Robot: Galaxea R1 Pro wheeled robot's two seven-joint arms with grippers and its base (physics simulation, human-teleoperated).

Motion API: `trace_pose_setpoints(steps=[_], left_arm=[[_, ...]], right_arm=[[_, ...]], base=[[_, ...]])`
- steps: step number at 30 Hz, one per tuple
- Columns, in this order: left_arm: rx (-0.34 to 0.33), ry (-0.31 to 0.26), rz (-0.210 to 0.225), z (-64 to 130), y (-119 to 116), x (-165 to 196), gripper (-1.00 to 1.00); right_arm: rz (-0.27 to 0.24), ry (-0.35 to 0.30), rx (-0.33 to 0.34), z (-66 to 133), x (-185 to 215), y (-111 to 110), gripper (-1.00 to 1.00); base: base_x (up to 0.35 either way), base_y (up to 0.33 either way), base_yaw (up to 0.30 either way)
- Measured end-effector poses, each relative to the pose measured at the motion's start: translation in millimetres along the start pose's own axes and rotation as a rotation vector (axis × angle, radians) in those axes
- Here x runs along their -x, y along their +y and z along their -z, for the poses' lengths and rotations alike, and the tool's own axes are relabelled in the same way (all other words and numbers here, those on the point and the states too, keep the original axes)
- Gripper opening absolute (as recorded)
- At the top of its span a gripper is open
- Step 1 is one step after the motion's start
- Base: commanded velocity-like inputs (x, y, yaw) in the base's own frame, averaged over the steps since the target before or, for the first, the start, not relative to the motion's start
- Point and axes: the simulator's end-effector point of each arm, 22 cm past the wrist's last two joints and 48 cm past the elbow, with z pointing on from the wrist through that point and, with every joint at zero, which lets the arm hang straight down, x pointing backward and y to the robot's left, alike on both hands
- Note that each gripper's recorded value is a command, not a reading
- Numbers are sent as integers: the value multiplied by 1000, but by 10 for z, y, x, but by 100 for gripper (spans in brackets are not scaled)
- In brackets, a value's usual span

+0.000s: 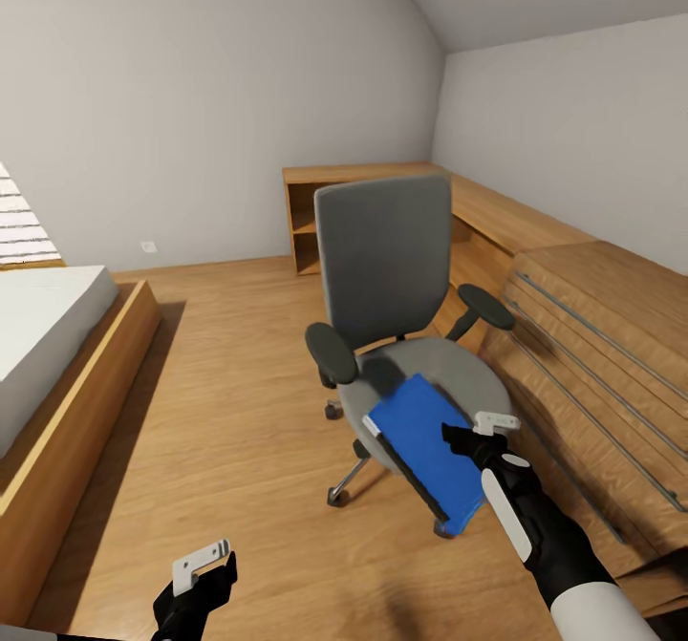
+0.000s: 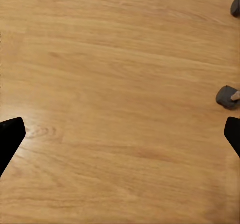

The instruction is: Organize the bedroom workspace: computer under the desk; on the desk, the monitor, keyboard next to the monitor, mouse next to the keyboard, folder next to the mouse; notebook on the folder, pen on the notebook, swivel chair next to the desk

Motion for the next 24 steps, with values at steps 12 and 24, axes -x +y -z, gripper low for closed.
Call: trace_pose_setpoints(steps=[12,24], left_arm=[[1,-1,-1,153,-20,196,100],[-1,1,0,312,-61,375,100]], right_arm=[[0,0,-1,123,217,17,100],[0,1,-1,247,424,34,100]], base=[[0,0,0],[0,0,0]])
